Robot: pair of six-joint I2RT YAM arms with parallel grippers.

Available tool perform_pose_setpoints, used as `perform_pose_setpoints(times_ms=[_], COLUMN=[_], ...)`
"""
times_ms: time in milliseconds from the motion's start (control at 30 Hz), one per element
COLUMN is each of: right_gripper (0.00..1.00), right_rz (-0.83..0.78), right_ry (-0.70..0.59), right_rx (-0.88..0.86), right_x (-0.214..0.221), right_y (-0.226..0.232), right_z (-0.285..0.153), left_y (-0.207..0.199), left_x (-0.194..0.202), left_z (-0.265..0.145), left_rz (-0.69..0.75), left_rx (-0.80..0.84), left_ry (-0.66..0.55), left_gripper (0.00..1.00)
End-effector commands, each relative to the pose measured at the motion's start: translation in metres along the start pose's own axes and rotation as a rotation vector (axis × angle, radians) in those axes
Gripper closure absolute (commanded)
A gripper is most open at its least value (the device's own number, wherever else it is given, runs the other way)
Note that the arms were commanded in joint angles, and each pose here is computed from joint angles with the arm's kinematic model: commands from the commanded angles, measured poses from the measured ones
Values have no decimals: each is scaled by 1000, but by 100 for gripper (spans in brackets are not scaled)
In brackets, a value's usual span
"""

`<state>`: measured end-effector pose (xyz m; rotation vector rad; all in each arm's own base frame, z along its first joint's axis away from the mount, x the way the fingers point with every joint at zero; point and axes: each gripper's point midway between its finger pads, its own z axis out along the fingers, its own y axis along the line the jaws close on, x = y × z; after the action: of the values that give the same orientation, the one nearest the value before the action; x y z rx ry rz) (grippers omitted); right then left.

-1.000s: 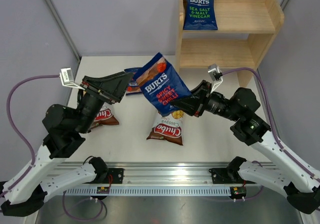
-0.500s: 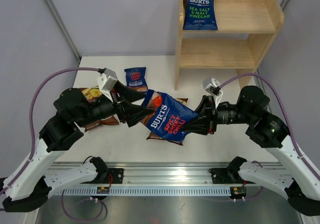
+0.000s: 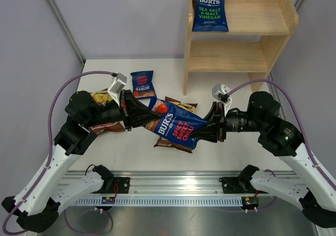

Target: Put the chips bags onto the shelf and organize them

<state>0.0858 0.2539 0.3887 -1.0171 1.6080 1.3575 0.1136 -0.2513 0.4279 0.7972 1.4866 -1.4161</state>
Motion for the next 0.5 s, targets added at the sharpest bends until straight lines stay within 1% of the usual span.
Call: perform_pose_setpoints(times_ms=[0,67,100,133,233,300,333,433,467], right_gripper=[86,85,83,76,72,73,72,72,76], right_rz=[-65,-66,-61,-63,-49,-31,-27,-3,15], right_ry=[-69,-89,-104,-120,-154,-178,-192,-273,-305], right_rx=[-17,-17,-12,-8,-18,-14,-12,-1,5], right_x=[-10,-12,-15,-17,-25,-30,-33,-46,-51], right_y=[21,23,23,25,28,28,28,28,26], right_z=[-20,-22,-22,-24,-25,-23,-24,-25,-25], left_y=[-6,-4,-13,-13,-19,-24,-24,-26,-25], left_x=[-31,-29,-38,-35,-42,-47,-49,-51,-51], left_z=[-10,-8,-8,-8,-10,-13,-14,-20,-22], left_rz=[-12,-42,-49,-67,-88,-90,-92,-112,-121], left_rx=[25,51,93,106,128,141,133,140,130], left_ry=[-134,-161,-201,-207,-242,-275,-290,-346,-370], left_gripper=[100,100,100,100,100,100,100,100,100])
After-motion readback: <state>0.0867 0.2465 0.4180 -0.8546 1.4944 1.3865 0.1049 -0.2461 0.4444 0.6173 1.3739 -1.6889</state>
